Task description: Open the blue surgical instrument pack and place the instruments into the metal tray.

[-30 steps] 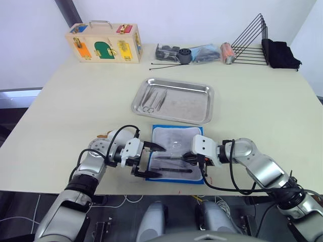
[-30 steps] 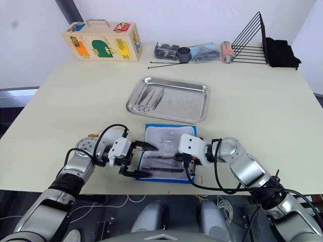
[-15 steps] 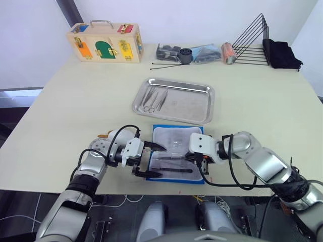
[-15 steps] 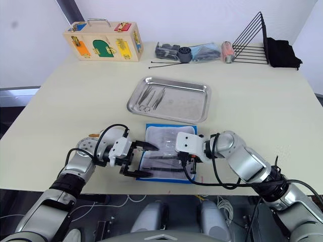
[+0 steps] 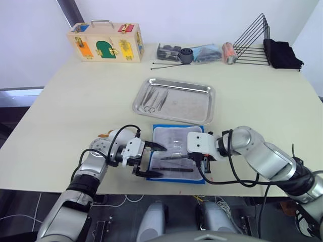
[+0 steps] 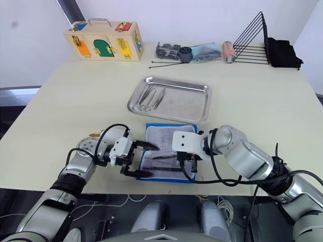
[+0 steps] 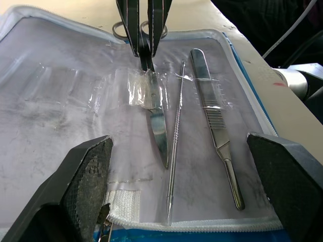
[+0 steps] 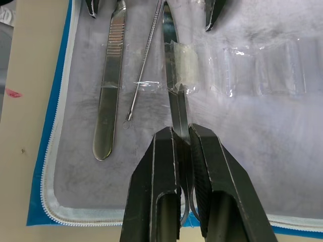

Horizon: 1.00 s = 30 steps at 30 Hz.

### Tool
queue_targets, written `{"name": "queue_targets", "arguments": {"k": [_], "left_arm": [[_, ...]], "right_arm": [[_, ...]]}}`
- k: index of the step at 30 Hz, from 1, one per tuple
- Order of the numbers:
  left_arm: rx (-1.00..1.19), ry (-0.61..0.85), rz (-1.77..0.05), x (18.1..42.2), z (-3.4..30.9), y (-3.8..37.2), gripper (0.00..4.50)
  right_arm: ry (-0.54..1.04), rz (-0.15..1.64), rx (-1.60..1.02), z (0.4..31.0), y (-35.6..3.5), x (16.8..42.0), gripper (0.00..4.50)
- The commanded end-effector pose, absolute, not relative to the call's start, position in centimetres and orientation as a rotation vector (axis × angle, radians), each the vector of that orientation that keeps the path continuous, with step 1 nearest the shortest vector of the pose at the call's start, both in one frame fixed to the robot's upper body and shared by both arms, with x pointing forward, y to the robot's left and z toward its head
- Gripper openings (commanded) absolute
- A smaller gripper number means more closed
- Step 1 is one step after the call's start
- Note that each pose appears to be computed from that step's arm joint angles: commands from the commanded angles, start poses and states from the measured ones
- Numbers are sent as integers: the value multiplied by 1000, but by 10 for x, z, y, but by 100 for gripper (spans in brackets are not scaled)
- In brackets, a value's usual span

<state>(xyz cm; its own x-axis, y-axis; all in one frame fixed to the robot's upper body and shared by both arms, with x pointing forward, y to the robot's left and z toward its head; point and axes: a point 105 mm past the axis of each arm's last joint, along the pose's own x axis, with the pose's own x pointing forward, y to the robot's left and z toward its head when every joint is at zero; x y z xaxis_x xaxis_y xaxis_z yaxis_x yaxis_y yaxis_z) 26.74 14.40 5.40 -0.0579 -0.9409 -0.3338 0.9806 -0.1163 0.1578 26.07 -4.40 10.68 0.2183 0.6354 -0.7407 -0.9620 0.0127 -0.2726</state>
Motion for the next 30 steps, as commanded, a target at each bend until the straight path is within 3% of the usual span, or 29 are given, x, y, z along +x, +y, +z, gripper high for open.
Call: {"name": "queue_targets", "arguments": {"k": [1, 22, 25, 30], "left_arm": [[375, 290, -1693, 251, 24, 147, 450], [373, 281, -1689, 253, 24, 143, 450], [373, 279, -1688, 253, 24, 143, 450], [373, 275, -1680, 254, 25, 143, 450]], "right_arm": [[424, 1300, -909, 122, -48, 263, 2], [519, 1270, -1006, 143, -127, 254, 2], [523, 1227, -1017, 156, -145, 258, 2], [366, 1093, -764, 185, -139, 288, 2]]}}
